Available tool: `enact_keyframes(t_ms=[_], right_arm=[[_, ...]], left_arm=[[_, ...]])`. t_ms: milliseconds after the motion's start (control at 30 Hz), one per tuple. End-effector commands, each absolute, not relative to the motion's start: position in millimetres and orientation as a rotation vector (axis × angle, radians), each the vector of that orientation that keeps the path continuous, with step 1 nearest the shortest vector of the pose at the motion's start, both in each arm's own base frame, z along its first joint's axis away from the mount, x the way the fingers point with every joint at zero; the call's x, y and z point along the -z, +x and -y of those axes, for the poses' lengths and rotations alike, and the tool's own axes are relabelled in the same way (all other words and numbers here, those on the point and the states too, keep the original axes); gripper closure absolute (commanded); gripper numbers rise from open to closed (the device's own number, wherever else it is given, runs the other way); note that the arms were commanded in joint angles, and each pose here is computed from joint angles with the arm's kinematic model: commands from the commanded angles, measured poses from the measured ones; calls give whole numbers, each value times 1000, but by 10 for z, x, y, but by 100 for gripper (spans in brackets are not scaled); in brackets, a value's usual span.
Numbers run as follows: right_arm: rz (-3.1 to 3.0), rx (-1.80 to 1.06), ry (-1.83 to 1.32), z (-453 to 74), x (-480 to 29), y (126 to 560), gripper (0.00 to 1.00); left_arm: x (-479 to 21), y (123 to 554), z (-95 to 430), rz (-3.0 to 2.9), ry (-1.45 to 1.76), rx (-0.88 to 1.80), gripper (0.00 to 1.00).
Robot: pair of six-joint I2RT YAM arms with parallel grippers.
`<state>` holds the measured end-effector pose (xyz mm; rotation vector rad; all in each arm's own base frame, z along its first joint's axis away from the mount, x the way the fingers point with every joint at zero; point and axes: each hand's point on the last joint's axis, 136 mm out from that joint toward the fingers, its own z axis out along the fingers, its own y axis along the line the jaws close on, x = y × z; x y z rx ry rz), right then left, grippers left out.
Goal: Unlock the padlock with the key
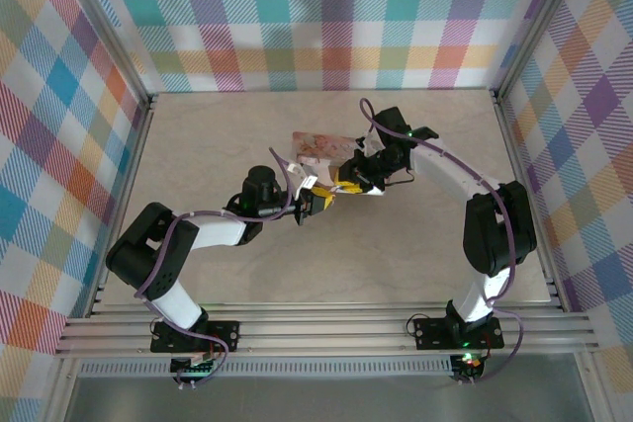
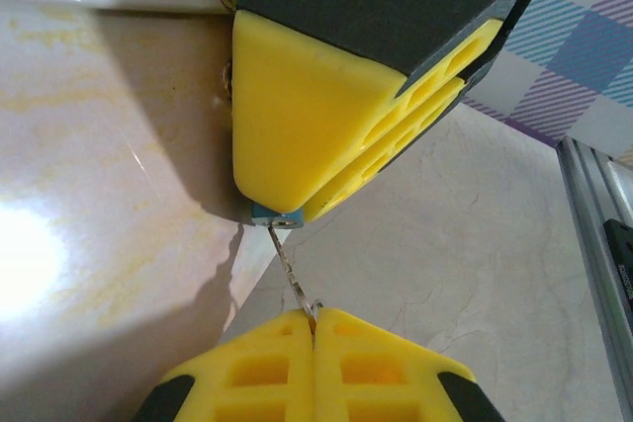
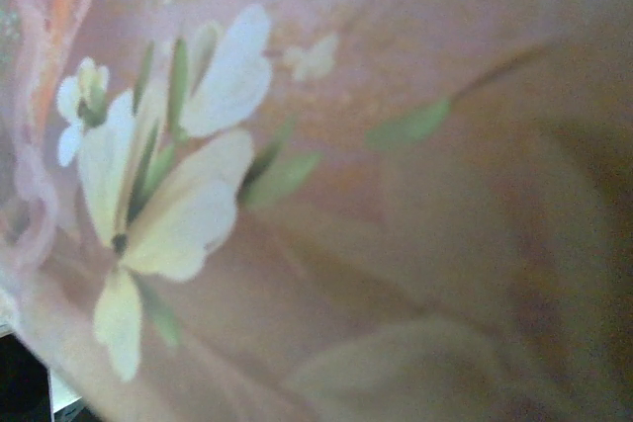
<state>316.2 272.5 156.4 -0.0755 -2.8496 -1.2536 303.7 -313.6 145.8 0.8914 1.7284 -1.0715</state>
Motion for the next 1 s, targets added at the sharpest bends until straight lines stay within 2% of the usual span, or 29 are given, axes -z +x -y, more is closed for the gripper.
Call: enact_keyframes(t_ms=[0,967], right_arm=[[2816,1359,-2,-2775,-1788,3087,100],[2821,1333,-18,-2743,-1702,3101,100]], left_arm=[[-1657,3049,3155,-1629,895,1054,100],[-1765,3035,3150,-1601,872,1074,100]])
